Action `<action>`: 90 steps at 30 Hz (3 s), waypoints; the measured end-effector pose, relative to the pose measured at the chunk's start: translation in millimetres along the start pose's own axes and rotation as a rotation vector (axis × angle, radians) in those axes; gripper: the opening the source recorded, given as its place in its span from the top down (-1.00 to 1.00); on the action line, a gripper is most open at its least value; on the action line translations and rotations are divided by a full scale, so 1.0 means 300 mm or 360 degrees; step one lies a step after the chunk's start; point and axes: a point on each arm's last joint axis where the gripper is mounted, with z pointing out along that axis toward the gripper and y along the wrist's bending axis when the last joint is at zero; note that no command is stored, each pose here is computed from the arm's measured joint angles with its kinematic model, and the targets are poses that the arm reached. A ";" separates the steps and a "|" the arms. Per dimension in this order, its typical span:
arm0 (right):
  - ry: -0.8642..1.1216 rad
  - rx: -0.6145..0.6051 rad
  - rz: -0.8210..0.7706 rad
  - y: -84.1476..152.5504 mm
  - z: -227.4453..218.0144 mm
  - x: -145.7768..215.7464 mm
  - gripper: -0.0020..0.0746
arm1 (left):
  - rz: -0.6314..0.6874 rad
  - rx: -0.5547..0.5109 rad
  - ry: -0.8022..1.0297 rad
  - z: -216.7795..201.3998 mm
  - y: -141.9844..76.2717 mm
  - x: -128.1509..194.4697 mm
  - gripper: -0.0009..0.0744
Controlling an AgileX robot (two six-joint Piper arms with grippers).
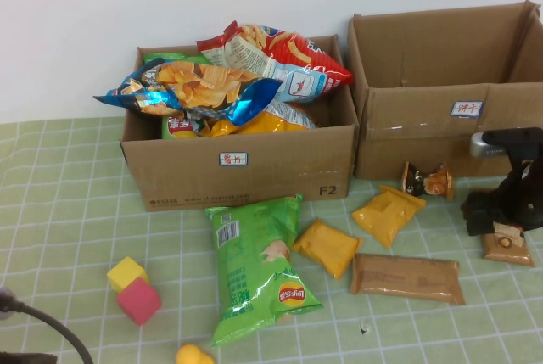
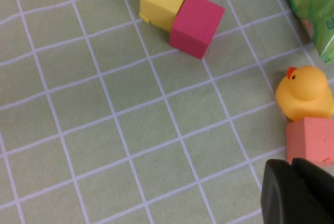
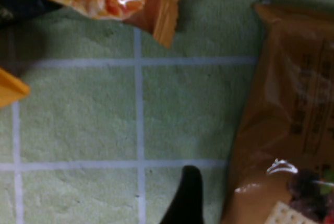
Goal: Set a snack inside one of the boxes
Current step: Pick up the biscuit, then place the biscuit in the biscuit box
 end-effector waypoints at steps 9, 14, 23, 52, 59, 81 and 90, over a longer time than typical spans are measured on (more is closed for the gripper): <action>0.0066 0.0008 -0.0001 -0.001 0.003 -0.003 -0.35 | -0.0009 0.0001 -0.0032 0.000 0.000 -0.006 0.98; 0.0189 0.0021 -0.0022 -0.003 -0.012 -0.011 -0.27 | -0.0010 0.0008 -0.0034 0.000 -0.001 -0.007 0.98; 0.0413 0.0031 -0.0018 -0.003 -0.111 -0.083 -0.27 | -0.0003 0.0011 -0.0035 0.000 -0.002 -0.007 0.98; 0.0360 -0.0202 0.0155 0.056 -0.424 -0.230 -0.26 | -0.0050 0.0047 -0.0042 0.001 -0.009 -0.007 0.98; 0.0199 -0.0423 0.0097 0.140 -0.554 -0.268 -0.26 | -0.0050 0.0047 -0.0042 0.001 -0.009 -0.007 0.98; -0.0720 -0.0406 -0.0013 0.155 -0.448 -0.532 -0.29 | -0.0095 0.0082 -0.0054 0.001 -0.015 -0.010 0.98; -0.0637 -0.0184 -0.0180 0.123 -0.416 -0.519 -0.47 | -0.0040 0.0075 -0.0070 0.000 -0.014 -0.012 0.98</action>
